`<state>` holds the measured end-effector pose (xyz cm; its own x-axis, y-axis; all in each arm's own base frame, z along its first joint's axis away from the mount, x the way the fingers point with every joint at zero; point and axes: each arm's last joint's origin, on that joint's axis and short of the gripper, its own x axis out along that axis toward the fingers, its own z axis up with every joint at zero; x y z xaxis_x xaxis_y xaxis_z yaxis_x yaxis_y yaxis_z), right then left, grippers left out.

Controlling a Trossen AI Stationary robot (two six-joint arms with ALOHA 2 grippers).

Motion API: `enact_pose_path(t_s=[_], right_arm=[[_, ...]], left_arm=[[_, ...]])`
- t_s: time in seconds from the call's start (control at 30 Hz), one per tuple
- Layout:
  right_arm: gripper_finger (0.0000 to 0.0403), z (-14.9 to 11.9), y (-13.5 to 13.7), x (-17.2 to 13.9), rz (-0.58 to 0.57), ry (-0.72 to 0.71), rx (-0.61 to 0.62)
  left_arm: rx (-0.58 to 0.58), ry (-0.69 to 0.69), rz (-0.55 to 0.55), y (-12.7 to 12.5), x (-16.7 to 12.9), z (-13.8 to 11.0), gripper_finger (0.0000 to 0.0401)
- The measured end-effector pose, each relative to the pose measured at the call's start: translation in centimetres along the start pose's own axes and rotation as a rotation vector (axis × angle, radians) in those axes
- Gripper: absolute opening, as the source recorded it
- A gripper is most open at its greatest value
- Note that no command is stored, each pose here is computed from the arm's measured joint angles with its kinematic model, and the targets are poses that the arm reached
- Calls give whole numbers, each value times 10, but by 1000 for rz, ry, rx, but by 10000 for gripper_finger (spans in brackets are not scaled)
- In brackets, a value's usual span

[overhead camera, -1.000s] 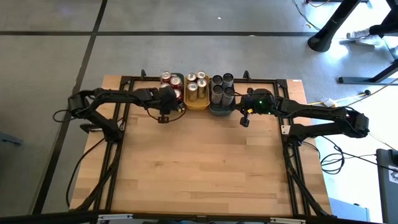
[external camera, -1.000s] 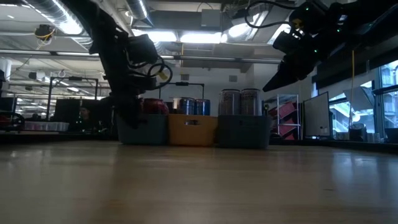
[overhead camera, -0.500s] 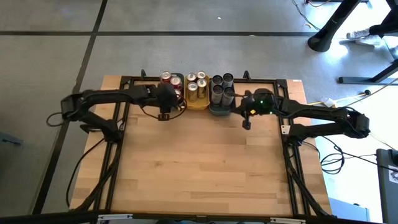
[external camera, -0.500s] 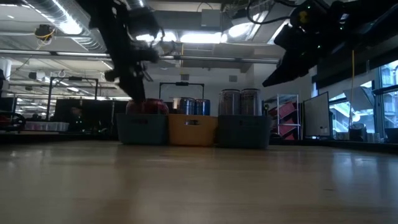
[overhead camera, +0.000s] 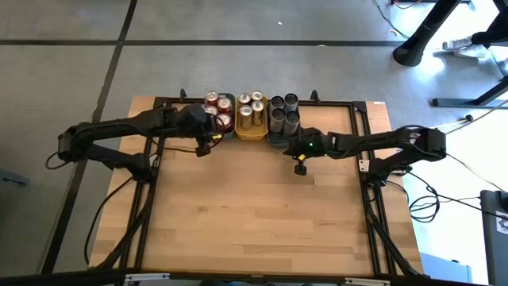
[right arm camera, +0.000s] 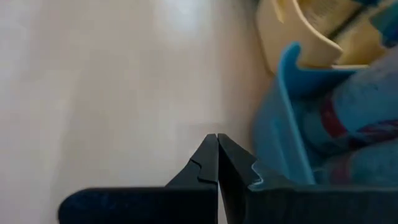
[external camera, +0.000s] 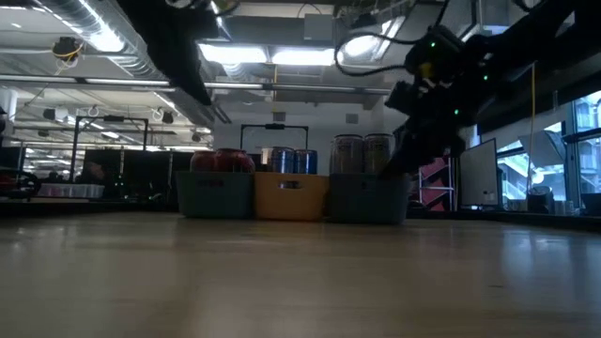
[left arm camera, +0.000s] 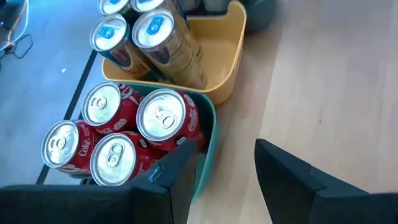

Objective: Sort soda cans
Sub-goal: Adjust the bins

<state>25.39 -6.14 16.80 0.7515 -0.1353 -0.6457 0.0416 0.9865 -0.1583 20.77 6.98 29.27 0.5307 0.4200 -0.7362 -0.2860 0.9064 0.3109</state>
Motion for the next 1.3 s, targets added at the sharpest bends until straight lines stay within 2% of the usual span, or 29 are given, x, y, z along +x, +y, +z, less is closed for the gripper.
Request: enact_pose_path(t_s=[0.2,0.53,1.03,1.17,1.3], right_arm=[[1,-6,-11,13,-121,28,-21],[1,-11,-32,12,-165,22,-7],[1,-12,-39,26,-262,-12,-20],[1,-7,-38,19,-272,-29,-24],[1,6,-24,-5,-243,-55,-52]], left_arm=[[-33,-28,-12,-4,-7,1,153],[-42,-33,-16,-5,-7,1,153],[-67,-58,-13,-5,-7,4,153],[-112,-58,-15,-5,-7,4,153],[-115,-57,-19,-6,-7,4,153]])
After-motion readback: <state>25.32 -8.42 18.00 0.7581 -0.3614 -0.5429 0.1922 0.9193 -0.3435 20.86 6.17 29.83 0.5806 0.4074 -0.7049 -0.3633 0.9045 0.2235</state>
